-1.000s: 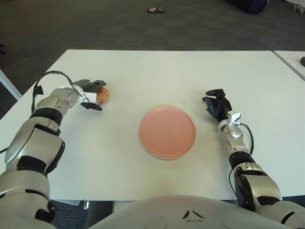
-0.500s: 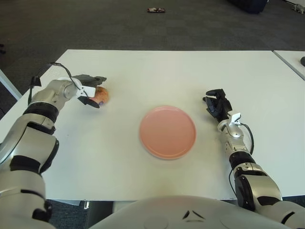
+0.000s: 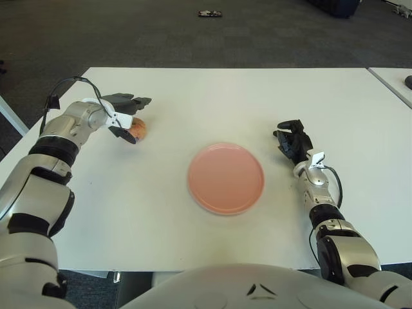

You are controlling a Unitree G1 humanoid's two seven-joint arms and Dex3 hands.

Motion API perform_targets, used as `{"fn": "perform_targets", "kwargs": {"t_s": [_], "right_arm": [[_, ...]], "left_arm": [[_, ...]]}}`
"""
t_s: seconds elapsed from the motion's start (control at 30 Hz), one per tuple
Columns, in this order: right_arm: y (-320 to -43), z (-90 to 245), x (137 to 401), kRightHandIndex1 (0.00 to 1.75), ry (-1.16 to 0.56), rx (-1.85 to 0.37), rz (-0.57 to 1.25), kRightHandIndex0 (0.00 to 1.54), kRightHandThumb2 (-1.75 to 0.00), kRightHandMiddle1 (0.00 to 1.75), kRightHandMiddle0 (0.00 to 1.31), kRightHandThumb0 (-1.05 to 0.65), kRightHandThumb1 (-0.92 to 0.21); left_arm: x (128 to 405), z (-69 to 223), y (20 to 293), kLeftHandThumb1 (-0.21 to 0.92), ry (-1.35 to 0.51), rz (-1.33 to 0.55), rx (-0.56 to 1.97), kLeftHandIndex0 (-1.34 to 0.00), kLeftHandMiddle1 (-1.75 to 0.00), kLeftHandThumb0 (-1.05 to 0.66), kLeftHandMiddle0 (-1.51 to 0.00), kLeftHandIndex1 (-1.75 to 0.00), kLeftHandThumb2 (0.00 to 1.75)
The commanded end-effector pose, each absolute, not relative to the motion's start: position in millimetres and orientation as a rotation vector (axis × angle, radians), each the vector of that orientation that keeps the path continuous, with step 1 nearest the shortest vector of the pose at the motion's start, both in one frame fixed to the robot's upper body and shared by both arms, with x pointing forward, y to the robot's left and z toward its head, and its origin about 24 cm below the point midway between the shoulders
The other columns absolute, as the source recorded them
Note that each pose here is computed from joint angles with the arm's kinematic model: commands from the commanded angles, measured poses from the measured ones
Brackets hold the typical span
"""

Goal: Put the apple into the plate.

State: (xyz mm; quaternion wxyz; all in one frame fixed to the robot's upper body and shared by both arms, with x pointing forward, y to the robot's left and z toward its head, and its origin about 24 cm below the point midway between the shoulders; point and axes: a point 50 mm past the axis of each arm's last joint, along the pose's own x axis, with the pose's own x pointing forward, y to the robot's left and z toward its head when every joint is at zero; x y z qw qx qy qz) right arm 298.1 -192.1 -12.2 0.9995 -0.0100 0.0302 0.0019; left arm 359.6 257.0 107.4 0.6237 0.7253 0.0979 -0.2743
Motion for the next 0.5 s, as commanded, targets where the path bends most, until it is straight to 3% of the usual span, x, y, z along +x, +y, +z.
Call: {"fn": "perform_targets", "kwargs": {"t_s": [0.0,0.47], "right_arm": [[-193.4,-42.4,277.8,1.23,0.215,-0.007,-0.009,0.34,-0.47,1.69,0.25,-0.35,-0.92],[-192.7,-42.6,277.6,1.23,0.215,-0.007,-0.009,0.34,-0.47,1.69,0.25,-0.35,-0.92]], "left_arm": [[361.3,110.3,259.0,0.62,0.254,-0.623,1.695,0.00,0.00,-0.93,0.00,0.00,0.16],[364.0,111.3,255.6,0.65,0.255,-0.615,1.761,0.00,0.00,-0.93,0.00,0.00,0.21]]}}
